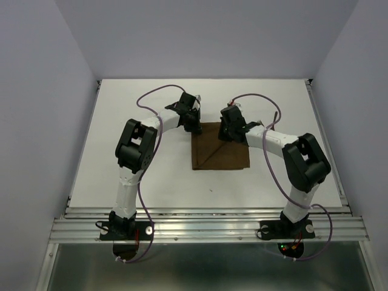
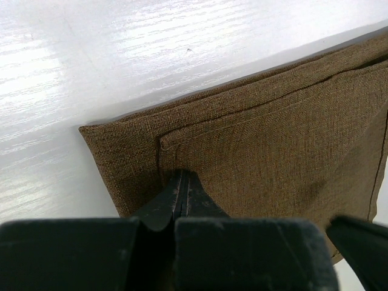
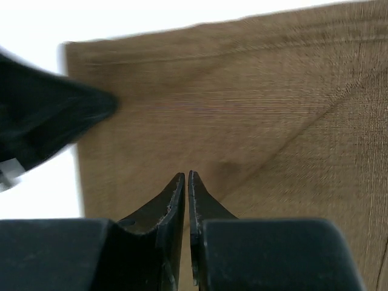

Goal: Fold the napkin into a case and place the utensils inside
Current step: Smooth out the upper triangle-folded napkin at the center of the board.

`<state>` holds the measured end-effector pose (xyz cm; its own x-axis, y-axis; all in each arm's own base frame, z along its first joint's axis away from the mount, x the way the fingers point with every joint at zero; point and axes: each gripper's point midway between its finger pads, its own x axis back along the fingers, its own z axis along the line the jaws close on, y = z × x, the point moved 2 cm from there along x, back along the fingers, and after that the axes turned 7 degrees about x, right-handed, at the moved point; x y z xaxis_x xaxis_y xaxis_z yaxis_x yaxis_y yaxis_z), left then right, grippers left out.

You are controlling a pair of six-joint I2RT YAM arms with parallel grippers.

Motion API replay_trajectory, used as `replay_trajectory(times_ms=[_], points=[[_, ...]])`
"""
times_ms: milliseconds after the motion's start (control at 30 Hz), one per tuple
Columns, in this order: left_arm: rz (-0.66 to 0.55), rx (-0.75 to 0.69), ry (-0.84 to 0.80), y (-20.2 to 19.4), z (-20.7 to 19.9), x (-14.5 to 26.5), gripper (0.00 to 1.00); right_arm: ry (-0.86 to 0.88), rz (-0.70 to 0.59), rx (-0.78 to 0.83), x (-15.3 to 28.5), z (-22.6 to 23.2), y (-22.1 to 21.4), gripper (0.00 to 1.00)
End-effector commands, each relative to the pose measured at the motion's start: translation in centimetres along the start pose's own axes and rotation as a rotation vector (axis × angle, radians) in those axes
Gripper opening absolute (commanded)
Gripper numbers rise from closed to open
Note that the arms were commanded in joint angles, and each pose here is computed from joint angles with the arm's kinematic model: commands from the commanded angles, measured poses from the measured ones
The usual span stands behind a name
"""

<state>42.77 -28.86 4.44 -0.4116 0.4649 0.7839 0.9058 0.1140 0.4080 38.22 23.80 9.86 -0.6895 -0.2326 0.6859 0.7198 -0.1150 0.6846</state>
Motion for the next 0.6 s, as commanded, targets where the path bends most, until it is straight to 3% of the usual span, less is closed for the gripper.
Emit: replay_trajectory(times_ms=[0, 167, 433, 567], points=[[0.015, -0.005, 0.015, -0.3, 0.3, 0.8, 0.0, -0.067, 0.083, 0.054, -2.9, -2.0, -2.4, 0.12], [0.014, -0.006, 0.009, -0.2, 0.2, 0.9, 0.0, -0.084, 0.141, 0.073, -4.0, -2.4, -3.7, 0.1], [0.011, -0.011, -0.014, 0.0, -0.3, 1.0, 0.0, -0.135, -0.043, 0.006, -1.7, -4.4, 3.8, 0.11], [0.008, -0.016, -0.017, 0.2, -0.4, 1.1, 0.0, -0.169, -0.052, -0.025, -2.7, -6.8, 5.4, 0.11]])
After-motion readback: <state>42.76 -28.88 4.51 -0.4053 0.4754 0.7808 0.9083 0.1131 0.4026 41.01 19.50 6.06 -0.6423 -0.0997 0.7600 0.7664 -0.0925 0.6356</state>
